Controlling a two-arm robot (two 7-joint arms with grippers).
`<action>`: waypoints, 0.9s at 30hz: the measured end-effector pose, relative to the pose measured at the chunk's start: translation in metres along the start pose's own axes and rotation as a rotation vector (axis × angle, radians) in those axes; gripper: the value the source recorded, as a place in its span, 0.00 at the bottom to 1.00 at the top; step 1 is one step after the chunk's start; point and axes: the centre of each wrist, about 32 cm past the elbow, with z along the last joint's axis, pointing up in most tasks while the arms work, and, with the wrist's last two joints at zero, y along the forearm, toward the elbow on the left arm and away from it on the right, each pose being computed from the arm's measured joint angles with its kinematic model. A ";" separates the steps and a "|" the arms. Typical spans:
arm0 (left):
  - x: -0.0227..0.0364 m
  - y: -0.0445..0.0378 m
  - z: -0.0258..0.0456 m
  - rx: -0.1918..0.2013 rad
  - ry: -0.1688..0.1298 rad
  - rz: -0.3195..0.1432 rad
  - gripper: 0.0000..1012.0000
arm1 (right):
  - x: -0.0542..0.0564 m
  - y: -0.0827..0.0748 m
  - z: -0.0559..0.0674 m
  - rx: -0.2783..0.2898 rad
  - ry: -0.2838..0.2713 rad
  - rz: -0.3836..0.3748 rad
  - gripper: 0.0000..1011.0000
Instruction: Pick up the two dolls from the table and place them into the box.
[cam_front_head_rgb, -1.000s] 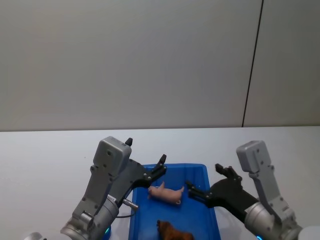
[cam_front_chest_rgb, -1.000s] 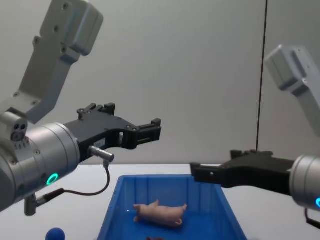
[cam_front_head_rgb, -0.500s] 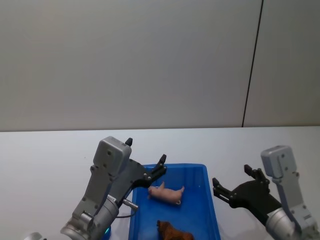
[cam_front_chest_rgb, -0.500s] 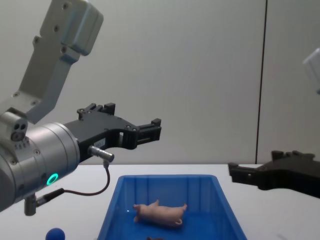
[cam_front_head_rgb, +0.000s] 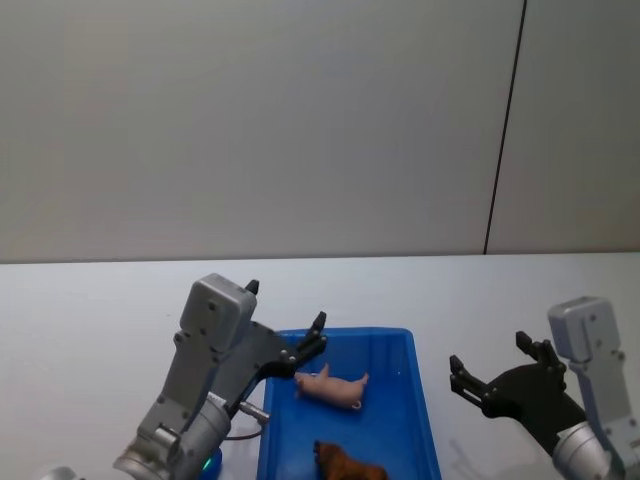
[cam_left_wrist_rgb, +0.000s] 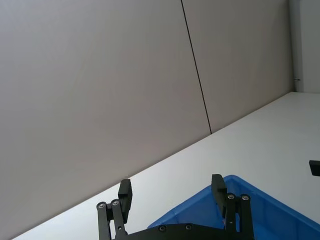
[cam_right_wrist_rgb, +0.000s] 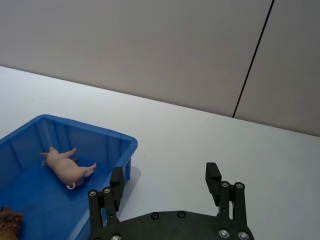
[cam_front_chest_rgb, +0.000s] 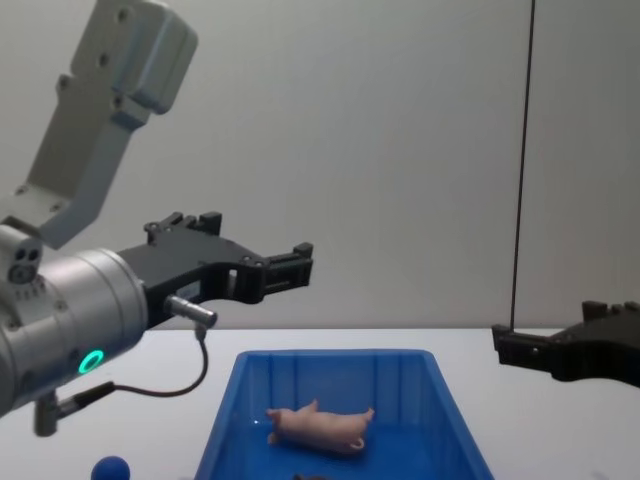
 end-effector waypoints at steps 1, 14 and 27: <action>0.0004 0.0005 0.0001 0.004 0.002 0.002 0.99 | 0.000 0.000 0.000 0.000 0.000 -0.001 0.99; 0.0139 0.0198 0.0004 0.106 0.044 0.044 0.99 | 0.002 -0.003 -0.001 0.001 -0.001 -0.019 0.99; 0.0241 0.0354 -0.0045 0.231 0.097 0.062 0.99 | 0.002 -0.004 -0.001 0.001 0.000 -0.024 0.99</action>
